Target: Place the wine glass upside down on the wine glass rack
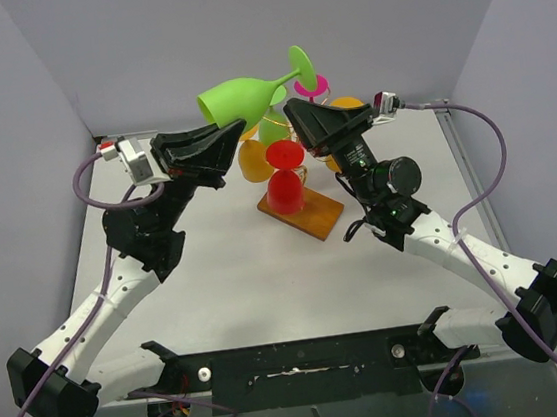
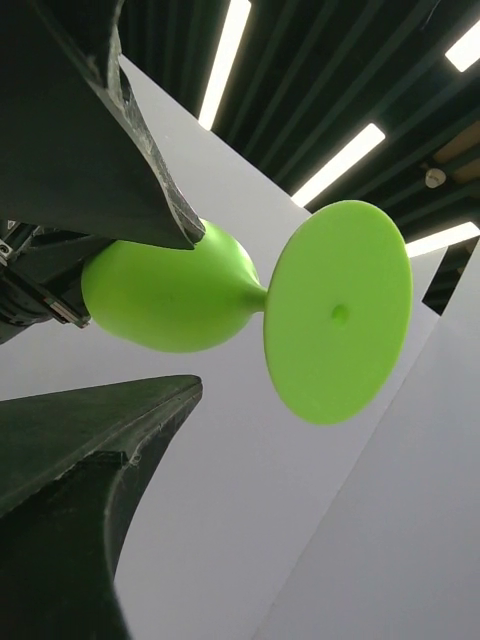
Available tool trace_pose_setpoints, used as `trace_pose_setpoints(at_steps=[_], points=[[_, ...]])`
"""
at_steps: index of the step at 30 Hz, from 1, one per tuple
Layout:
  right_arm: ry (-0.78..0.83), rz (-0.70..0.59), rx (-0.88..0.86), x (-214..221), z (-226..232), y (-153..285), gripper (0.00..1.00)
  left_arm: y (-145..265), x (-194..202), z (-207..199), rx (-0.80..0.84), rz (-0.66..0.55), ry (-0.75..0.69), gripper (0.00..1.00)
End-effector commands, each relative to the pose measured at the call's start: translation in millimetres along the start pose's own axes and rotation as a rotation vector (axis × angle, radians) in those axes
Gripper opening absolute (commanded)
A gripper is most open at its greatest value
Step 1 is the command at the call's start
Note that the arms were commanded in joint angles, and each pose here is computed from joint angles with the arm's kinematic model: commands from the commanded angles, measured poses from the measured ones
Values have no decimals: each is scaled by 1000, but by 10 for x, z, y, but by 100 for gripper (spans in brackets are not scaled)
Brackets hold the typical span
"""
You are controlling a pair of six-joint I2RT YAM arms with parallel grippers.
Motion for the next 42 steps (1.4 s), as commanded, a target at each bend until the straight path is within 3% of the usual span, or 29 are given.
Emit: trace_pose_setpoints(at_steps=[1,9,19,32,42], points=[[-39,-84,-96,-164,287,-32,53,-79,-156,-92,52,-75,-53,0],[-53,-75,-153,-153,328,-90,45,-54,-71,-134,86,-47,-33,0],[-70,-66,-146,-129,301,-155,43,12,-14,-188,125,-19,-22,0],[-40,-89,-177,-144,284,-130,26,116,44,-257,162,8,24,0],[-29,-106,-173,-154,251,-143,32,176,93,-289,196,31,42,0]])
Point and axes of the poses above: each gripper's point midway between its finger pads, its own y axis back along the fingers, its own z axis along the line the jaws close on, x = y × z, the point moved 10 cm from there along y, back along the fingers, and after that the axes turned 6 degrees about y, right-handed, at the moved point
